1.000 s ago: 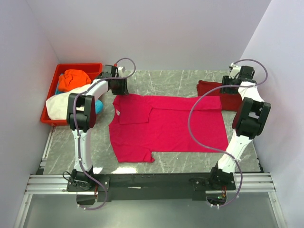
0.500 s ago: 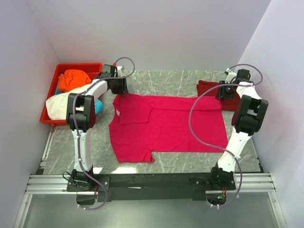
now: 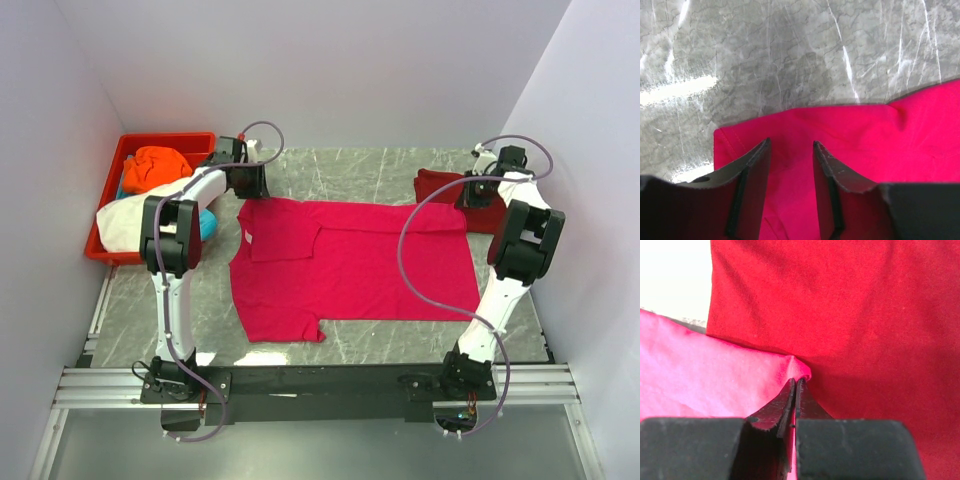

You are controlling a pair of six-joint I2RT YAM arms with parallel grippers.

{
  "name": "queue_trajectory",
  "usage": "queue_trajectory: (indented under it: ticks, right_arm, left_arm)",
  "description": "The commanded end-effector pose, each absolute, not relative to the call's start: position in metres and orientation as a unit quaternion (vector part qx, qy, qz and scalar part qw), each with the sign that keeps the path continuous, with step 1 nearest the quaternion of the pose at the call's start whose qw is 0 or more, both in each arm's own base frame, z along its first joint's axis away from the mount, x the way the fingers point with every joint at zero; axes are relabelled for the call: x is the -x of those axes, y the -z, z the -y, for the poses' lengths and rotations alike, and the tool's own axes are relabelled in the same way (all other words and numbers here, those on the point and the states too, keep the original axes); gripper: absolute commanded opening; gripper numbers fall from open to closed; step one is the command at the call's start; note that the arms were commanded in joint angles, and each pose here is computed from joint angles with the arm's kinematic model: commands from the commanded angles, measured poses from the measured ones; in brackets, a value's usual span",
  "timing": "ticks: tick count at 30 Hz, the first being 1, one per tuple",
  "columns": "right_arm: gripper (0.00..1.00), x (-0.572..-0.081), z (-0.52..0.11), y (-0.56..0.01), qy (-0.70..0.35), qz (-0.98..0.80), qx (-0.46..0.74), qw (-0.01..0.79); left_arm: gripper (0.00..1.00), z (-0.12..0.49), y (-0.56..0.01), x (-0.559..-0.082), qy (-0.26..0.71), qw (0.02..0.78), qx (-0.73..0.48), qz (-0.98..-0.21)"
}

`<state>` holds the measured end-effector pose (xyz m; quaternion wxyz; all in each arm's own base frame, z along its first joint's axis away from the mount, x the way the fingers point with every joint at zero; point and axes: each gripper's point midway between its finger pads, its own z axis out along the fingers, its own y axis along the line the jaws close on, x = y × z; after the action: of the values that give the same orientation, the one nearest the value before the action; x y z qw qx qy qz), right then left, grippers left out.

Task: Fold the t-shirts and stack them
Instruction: Fold the tshirt

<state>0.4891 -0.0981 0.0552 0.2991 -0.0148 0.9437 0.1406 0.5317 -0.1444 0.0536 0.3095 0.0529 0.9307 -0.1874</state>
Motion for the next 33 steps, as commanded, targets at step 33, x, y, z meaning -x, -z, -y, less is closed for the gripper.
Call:
queue_trajectory:
  ticks: [33]
  right_arm:
    - [0.0, -0.557, 0.083, -0.205, -0.01, -0.859, 0.054, 0.508]
  left_arm:
    - [0.29, 0.081, -0.019, -0.559, 0.154, 0.303, 0.08, -0.937]
